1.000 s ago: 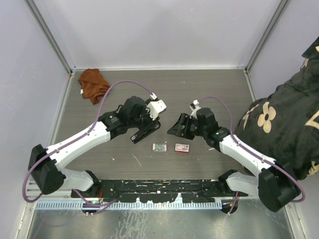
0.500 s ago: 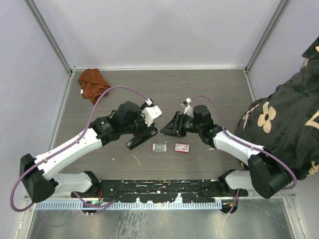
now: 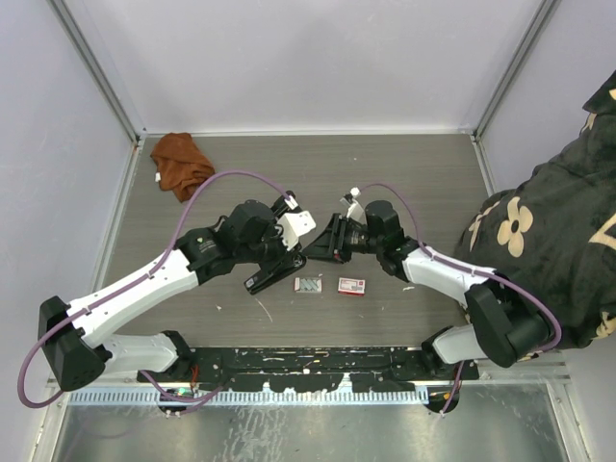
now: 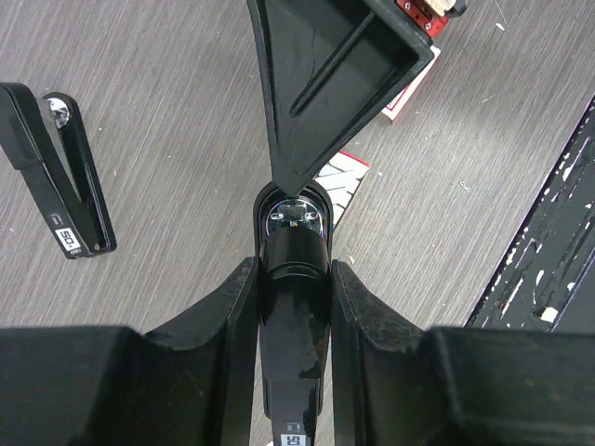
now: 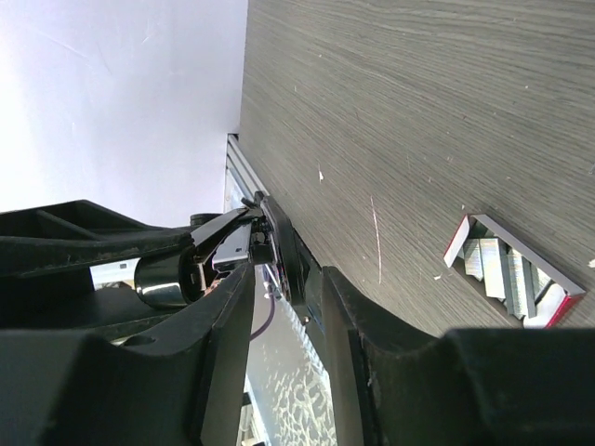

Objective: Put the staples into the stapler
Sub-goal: Open the stapler at the center of the board.

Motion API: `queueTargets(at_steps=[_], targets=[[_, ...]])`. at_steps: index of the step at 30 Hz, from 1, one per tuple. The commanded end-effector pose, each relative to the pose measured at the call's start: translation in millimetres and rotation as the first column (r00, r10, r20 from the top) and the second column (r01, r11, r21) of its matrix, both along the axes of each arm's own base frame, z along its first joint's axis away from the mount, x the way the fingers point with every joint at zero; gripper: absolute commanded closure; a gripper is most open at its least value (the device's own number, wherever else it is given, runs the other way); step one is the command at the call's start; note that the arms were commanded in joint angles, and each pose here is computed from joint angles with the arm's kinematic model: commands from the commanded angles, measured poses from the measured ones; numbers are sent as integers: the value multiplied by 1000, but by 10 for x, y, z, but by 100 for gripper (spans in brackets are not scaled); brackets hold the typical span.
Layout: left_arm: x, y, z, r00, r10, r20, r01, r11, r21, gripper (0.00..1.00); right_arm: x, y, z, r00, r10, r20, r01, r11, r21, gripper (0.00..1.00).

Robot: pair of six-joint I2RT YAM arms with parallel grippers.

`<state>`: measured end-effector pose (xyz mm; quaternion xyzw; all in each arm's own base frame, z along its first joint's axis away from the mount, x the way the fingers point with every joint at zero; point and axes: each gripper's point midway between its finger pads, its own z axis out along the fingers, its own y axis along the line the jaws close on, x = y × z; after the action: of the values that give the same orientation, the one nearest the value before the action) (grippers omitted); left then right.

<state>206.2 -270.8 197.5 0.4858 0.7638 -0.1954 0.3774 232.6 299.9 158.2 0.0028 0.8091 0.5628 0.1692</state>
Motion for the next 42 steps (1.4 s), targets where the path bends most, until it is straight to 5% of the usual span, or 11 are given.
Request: queueTargets(at_steps=[1,13,20,23,27,31,35,42], targets=[[44,-108,406,996,-13,88,22,994,-105,100,32,150,246,997,41,71,-45,997,59,60],[10,-209,492,994,-47,94,60,988,-142,100,-73,396,164,992,117,47,-121,989,90,70],[35,-200,459,995,-32,90,44,991,-130,98,-49,428,215,994,94,49,-101,981,167,99],[116,-197,541,995,50,81,-35,985,-171,36,20,414,318,996,36,88,-53,978,201,99],[304,-188,824,963,267,28,-243,912,-330,4,225,330,399,982,-110,152,79,977,196,99],[572,41,981,826,557,-90,-545,747,-381,2,466,172,344,942,-255,217,234,965,119,99],[662,83,783,725,651,-225,-687,659,-307,2,653,21,325,893,-352,281,350,935,59,99],[868,-76,368,667,663,-339,-739,645,-193,2,752,-84,276,859,-397,324,416,909,14,99]])
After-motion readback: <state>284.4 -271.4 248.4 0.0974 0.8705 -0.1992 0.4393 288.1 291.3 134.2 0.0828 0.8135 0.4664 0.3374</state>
